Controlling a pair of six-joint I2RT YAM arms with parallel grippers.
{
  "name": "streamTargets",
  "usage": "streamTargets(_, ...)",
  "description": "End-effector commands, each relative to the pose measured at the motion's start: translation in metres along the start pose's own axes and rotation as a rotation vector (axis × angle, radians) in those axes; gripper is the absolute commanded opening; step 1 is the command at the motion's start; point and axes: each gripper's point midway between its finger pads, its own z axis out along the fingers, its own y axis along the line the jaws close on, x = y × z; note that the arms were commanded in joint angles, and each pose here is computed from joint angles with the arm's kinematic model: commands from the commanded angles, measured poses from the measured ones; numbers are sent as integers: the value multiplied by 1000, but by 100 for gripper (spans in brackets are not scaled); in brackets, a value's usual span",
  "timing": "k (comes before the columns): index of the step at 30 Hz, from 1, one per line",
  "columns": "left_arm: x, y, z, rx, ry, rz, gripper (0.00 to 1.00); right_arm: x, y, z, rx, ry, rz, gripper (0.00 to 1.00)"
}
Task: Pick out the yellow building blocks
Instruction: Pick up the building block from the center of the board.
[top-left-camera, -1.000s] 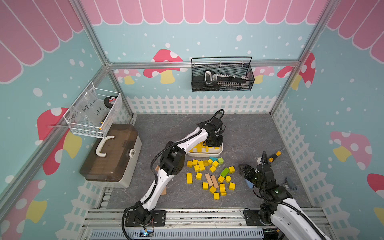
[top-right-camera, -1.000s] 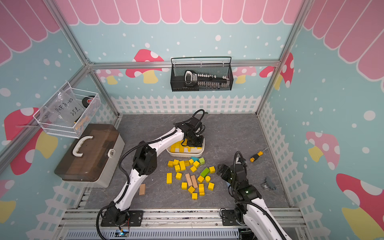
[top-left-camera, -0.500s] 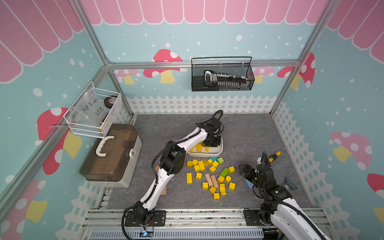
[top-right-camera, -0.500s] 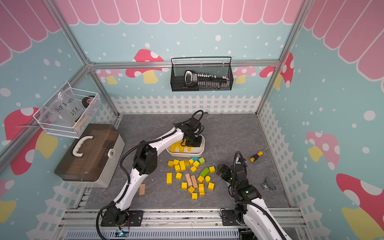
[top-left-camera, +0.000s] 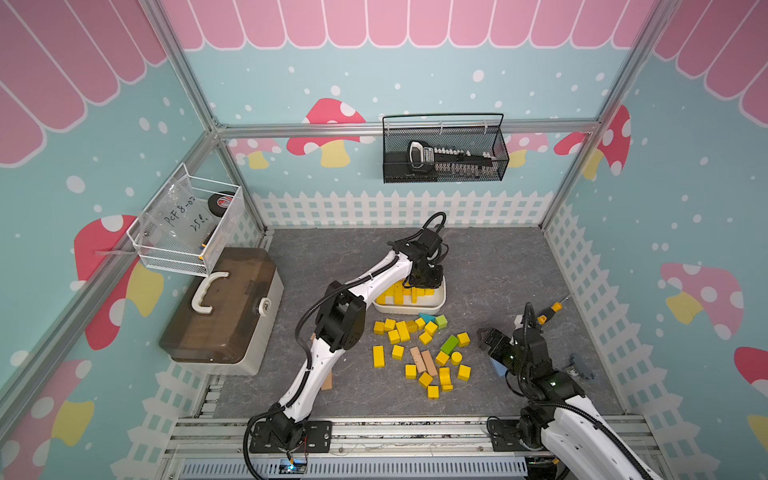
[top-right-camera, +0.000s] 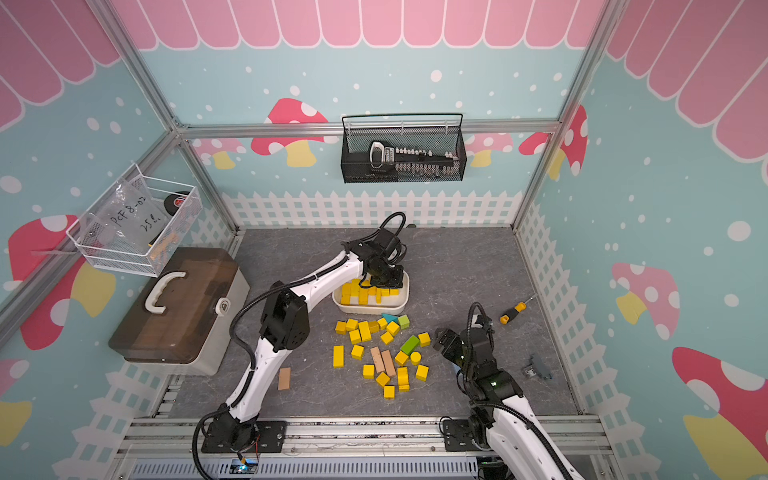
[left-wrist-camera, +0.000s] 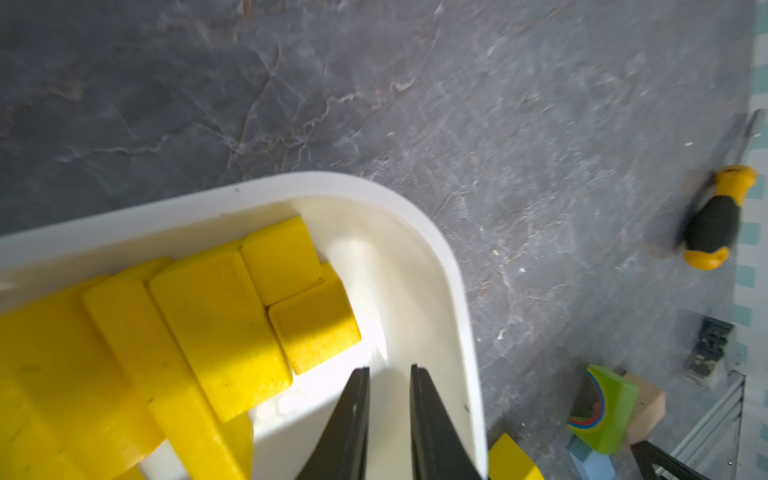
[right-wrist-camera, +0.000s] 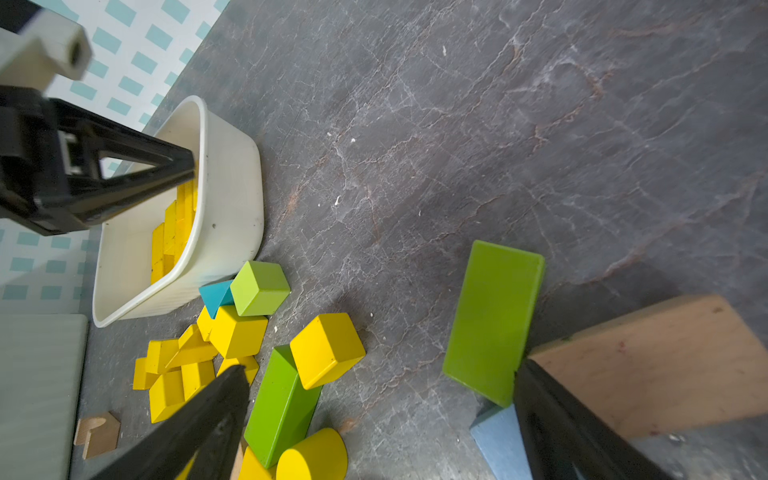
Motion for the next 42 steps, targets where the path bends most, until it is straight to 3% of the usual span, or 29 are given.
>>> streamTargets(1,-15,-27,-58,70,-105,36,23,0,0,1,-8,-4,12,99)
streamTargets(9,11,-21,-132,95,-222,58,24,4,17,6,-68,53,-50,99)
streamTargets(17,76,21,-202,111,-306,59,25,13,24,21,-58,145,-79,97)
streamTargets(24,138,62,-261,22,-416,79,41,13,29,25,-75,153,-81,98)
streamTargets(26,153,72,-272,-2,-444,70,48,12,28,25,-71,151,-75,98)
streamTargets(33,190,87,-291,-14,-506,96,57,15,29,30,-47,181,-78,98)
streamTargets(42,210,81,-307,53,-532,91,57,6,38,25,50,268,-159,97)
